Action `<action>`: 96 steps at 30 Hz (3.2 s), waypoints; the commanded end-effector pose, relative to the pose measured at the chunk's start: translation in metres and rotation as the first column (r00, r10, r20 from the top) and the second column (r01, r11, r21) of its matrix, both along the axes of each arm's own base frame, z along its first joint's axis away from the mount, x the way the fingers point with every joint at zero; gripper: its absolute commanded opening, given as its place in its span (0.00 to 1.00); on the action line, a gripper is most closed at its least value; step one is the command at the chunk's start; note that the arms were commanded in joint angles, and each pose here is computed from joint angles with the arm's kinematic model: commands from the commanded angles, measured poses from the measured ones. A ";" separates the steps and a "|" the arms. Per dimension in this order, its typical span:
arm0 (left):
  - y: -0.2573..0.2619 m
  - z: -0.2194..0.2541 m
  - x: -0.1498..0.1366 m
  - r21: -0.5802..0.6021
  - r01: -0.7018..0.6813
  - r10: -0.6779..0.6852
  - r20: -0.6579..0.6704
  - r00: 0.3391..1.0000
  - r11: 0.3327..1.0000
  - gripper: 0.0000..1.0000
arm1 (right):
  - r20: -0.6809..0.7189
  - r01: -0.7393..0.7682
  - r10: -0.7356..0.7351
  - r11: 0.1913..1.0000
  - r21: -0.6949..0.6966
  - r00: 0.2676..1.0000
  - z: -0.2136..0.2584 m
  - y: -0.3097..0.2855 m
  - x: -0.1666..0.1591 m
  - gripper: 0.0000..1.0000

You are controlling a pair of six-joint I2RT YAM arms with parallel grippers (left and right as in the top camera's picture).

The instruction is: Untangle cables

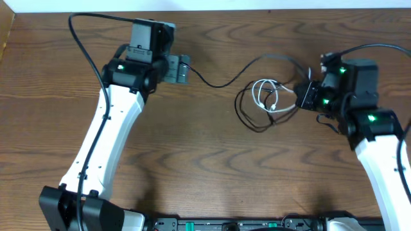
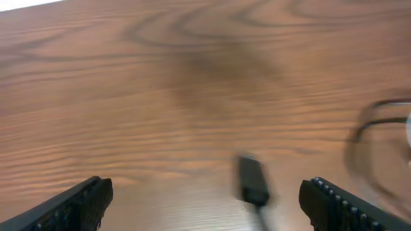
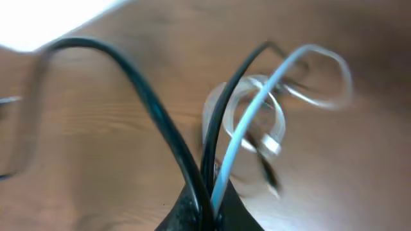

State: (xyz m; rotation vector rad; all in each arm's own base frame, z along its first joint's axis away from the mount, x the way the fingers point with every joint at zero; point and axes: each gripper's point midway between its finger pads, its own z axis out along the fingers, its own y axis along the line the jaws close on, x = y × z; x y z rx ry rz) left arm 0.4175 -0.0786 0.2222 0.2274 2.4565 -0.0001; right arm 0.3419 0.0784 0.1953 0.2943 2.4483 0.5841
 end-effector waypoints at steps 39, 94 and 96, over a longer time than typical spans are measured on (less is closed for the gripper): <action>-0.045 -0.070 -0.082 -0.056 0.432 -0.416 -0.402 0.816 0.900 0.98 | 0.203 -0.101 0.005 0.881 0.463 0.979 0.057 0.031 0.072 0.01; -0.303 -0.112 -0.056 -0.436 0.511 -0.592 -0.063 0.804 0.741 0.90 | -0.292 0.206 -0.285 0.940 -0.272 0.913 0.010 -0.100 -0.015 0.95; -0.314 -0.128 -0.053 -0.439 0.492 -0.573 -0.066 0.817 0.752 0.87 | -0.294 0.205 -0.285 0.940 -0.273 0.912 0.010 -0.100 -0.015 0.96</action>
